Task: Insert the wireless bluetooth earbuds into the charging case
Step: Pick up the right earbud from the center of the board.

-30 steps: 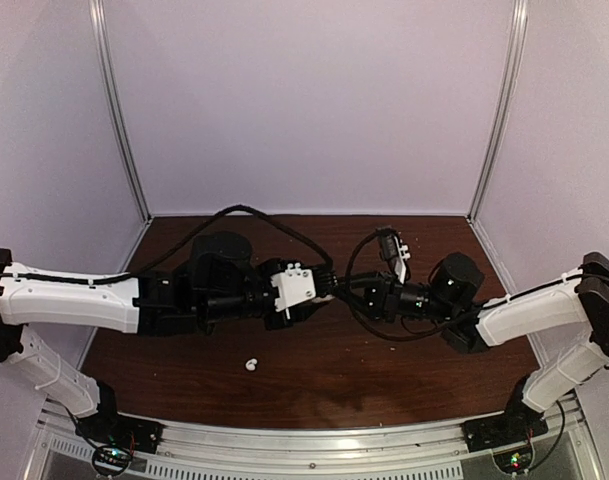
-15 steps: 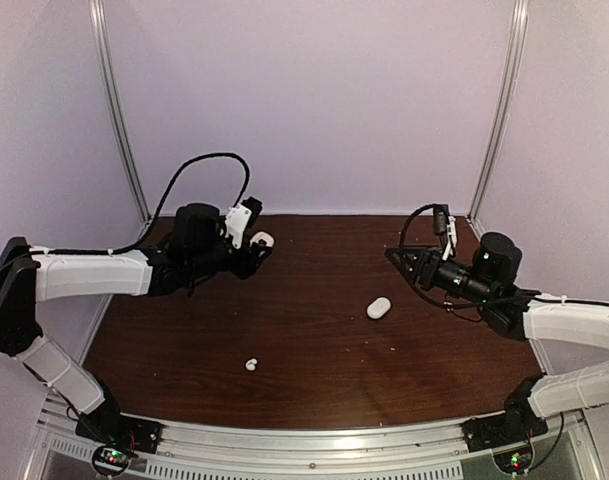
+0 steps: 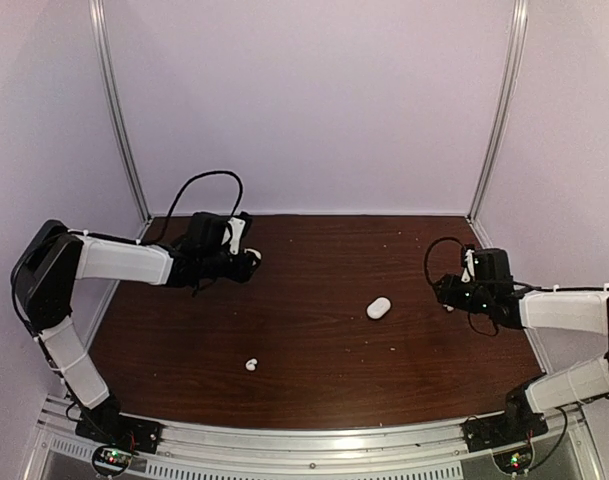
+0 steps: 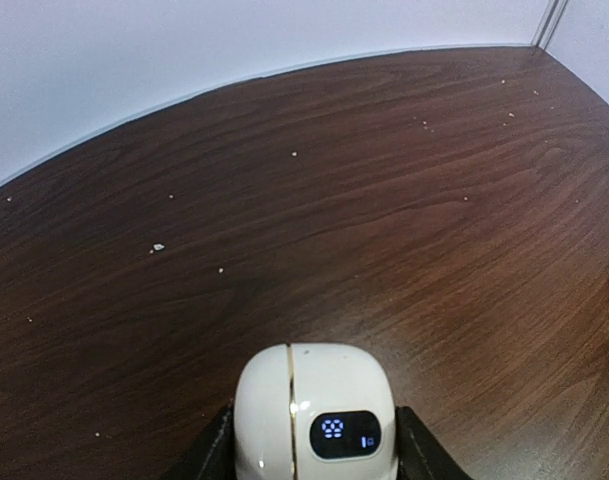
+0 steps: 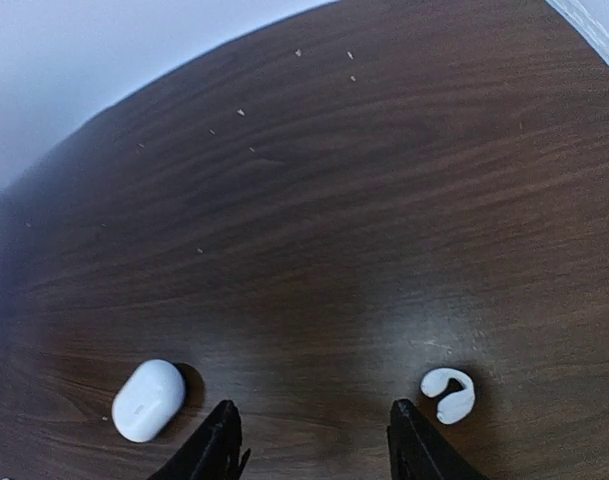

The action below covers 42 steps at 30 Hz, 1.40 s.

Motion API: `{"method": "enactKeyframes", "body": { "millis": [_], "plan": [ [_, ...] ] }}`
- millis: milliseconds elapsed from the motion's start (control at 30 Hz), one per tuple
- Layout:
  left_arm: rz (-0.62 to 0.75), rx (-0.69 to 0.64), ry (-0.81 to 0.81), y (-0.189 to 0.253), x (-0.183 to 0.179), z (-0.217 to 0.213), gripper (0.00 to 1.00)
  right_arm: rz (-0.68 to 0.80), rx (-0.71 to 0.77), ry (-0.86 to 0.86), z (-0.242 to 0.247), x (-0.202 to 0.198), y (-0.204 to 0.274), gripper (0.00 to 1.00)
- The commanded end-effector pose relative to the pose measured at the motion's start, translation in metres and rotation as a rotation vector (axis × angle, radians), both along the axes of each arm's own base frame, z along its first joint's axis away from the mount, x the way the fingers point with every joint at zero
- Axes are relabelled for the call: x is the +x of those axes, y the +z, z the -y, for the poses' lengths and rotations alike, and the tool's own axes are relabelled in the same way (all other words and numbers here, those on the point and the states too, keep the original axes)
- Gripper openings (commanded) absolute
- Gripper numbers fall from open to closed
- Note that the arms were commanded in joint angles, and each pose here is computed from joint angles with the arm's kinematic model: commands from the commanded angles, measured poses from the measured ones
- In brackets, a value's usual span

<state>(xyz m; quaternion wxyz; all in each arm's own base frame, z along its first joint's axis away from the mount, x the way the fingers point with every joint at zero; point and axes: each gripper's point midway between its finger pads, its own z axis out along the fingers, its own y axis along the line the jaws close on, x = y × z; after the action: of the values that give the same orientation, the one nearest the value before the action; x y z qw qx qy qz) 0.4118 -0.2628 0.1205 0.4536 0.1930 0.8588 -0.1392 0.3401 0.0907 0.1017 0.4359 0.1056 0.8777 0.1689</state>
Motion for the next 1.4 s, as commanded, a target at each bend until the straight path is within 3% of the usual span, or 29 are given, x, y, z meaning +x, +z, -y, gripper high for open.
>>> {"method": "enactKeyframes", "body": {
  "millis": [0, 267, 700, 1367],
  "plan": [
    [-0.007, -0.024, 0.042, 0.005, 0.017, -0.002, 0.29, -0.104, -0.094, -0.139, 0.032, -0.001, -0.033, 0.48],
    [-0.065, -0.009, 0.053, -0.018, 0.025, -0.008, 0.29, -0.134, -0.158, -0.224, 0.053, 0.005, -0.051, 0.39],
    [-0.152, 0.001, 0.068, -0.049, 0.03, -0.018, 0.31, -0.186, -0.162, -0.208, 0.05, 0.017, -0.067, 0.33],
    [-0.189, -0.019, 0.051, -0.06, 0.031, -0.019, 0.32, -0.185, -0.086, -0.061, 0.023, 0.001, -0.064, 0.0]
  ]
}}
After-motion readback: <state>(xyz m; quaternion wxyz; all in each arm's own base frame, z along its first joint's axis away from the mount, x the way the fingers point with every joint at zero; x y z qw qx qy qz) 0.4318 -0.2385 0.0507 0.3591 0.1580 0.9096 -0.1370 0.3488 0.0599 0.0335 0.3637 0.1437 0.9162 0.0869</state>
